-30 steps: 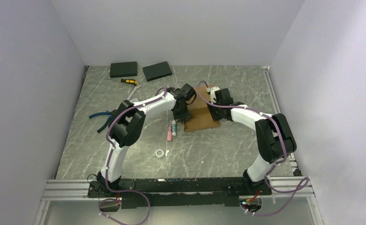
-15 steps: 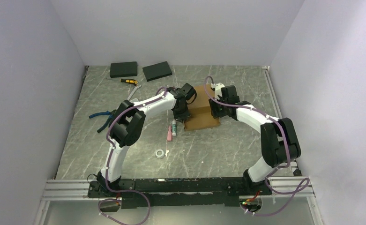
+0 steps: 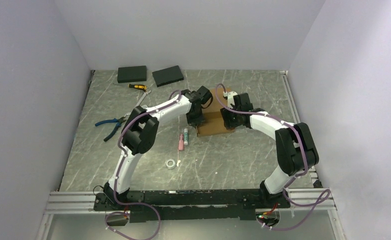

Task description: Fold the paper box

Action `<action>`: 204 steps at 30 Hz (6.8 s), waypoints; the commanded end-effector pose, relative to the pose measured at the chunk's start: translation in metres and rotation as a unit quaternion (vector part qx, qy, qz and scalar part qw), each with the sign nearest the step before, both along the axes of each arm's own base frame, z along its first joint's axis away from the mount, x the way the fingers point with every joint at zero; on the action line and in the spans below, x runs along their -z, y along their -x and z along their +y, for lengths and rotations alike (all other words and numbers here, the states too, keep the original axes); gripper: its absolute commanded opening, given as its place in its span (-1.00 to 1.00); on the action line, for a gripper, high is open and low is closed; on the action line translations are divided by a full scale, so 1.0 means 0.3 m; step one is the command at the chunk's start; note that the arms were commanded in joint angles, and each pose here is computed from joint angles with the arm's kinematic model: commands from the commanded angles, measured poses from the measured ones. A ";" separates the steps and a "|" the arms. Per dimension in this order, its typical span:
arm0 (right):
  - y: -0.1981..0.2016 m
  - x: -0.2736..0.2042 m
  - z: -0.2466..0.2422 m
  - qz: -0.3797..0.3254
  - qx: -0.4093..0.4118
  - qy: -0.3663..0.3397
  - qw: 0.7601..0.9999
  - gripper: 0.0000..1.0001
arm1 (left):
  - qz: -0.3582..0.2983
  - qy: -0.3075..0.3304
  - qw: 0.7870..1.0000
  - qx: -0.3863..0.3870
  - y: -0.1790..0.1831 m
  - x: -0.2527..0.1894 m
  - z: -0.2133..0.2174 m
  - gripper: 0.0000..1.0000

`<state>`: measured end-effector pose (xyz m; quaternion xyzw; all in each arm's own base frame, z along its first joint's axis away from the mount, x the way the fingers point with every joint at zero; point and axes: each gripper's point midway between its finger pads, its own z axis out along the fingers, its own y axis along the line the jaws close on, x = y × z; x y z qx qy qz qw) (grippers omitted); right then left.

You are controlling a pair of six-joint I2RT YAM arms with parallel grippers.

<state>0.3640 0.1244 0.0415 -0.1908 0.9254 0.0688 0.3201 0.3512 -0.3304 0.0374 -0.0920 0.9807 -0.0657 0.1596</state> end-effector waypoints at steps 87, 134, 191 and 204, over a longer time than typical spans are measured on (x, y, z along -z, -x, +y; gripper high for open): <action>0.351 -0.505 -0.113 -0.223 -0.306 -0.179 0.908 0.99 | -0.213 0.123 0.967 0.059 0.467 -0.258 0.518 0.99; 0.356 -0.410 -0.090 -0.169 -0.336 -0.113 0.920 0.99 | -0.004 0.007 0.994 0.112 0.586 -0.059 0.446 -0.31; 0.378 -0.412 -0.075 -0.160 -0.353 -0.126 0.913 0.99 | -0.162 0.095 0.980 0.060 0.349 -0.175 0.375 -1.00; 0.381 -0.411 -0.076 -0.159 -0.355 -0.124 0.913 0.99 | -0.190 0.180 0.958 0.115 0.052 -0.311 0.121 -1.00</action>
